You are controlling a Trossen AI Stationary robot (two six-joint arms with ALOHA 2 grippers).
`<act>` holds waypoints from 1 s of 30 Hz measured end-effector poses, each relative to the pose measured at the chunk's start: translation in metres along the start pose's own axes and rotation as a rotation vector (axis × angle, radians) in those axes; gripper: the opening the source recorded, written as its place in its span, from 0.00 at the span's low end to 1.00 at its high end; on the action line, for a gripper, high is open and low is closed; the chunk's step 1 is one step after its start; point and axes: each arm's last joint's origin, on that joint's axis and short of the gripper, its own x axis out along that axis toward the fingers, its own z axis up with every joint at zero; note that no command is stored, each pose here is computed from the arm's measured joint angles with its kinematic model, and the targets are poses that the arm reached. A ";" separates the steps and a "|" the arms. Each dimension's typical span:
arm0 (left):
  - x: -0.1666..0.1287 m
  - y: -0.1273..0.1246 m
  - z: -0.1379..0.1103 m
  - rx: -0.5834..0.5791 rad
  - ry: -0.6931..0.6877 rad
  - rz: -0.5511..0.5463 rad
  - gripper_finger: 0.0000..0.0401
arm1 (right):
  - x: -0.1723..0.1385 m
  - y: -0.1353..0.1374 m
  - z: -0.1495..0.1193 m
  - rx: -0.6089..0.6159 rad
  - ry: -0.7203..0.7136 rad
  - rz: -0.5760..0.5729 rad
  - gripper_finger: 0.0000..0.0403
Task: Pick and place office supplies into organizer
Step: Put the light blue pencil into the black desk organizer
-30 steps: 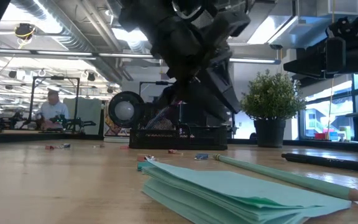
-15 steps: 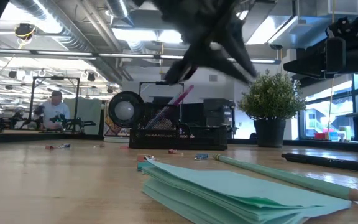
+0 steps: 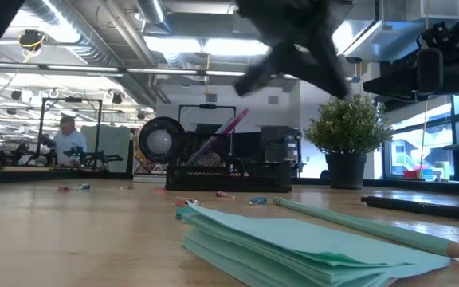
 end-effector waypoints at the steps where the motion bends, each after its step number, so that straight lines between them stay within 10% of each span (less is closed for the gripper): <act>1: 0.004 0.000 -0.001 0.005 0.026 0.023 0.01 | 0.000 0.000 0.000 -0.001 0.002 0.004 0.32; 13: 0.009 0.016 -0.002 -0.267 0.090 0.301 0.01 | 0.001 0.001 -0.001 0.044 0.008 0.035 0.32; 30: 0.014 0.020 -0.009 -0.406 0.165 0.329 0.03 | 0.001 0.001 -0.001 0.042 0.007 0.035 0.32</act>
